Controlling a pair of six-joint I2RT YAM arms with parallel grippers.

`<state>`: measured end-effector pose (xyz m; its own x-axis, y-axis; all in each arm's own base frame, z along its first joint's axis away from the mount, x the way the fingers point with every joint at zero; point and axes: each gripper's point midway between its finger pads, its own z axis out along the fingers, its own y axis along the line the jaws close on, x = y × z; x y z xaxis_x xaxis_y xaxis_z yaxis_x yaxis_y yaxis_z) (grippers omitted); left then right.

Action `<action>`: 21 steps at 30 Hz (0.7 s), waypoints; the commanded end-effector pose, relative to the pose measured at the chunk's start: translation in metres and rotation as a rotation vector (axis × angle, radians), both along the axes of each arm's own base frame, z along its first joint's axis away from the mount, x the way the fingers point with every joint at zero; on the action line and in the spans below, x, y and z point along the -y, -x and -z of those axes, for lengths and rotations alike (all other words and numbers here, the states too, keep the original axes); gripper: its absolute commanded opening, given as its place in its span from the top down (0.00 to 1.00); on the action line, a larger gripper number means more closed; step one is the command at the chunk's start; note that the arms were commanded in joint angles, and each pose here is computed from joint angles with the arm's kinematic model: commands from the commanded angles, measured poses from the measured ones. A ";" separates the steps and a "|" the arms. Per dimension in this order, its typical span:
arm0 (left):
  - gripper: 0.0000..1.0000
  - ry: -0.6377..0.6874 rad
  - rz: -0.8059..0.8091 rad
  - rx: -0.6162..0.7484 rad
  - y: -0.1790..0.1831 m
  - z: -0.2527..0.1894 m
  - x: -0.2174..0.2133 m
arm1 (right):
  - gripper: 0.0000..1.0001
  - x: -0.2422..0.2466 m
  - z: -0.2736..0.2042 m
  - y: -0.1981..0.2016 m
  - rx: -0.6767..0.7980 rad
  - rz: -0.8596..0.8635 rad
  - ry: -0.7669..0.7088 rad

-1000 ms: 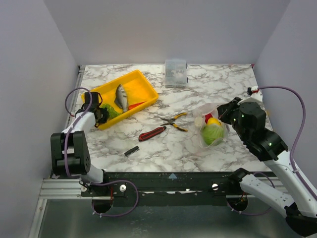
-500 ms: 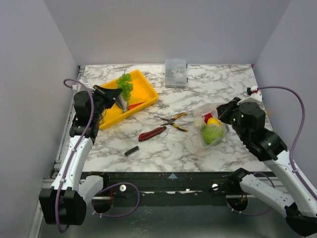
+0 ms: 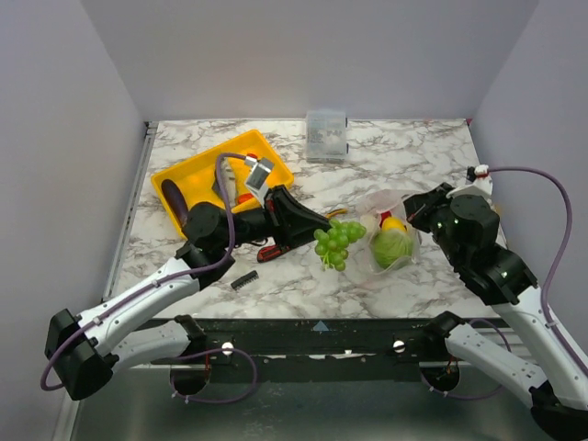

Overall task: Place the food in the zip-top bag and seal the zipper
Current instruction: Place the fake fruit in the zipper food storage bag.

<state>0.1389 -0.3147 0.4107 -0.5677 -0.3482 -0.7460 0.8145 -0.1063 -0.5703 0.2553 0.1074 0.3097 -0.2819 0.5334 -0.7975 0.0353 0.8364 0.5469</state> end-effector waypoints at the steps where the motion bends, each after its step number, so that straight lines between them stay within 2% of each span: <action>1: 1.00 0.018 -0.028 0.121 0.004 -0.005 0.023 | 1.00 -0.002 -0.032 0.004 0.089 0.022 -0.181; 5: 1.00 0.040 0.063 0.096 0.006 0.001 0.044 | 1.00 -0.008 -0.037 0.006 0.104 0.000 -0.251; 11: 1.00 0.071 0.211 0.055 0.010 0.002 0.074 | 1.00 -0.015 -0.039 0.005 0.095 -0.024 -0.277; 18: 1.00 0.046 0.149 0.135 0.020 -0.007 0.073 | 1.00 -0.017 -0.031 -0.002 0.067 -0.005 -0.255; 21: 1.00 0.044 0.169 0.141 0.026 -0.011 0.073 | 1.00 -0.019 -0.029 -0.004 0.060 -0.008 -0.249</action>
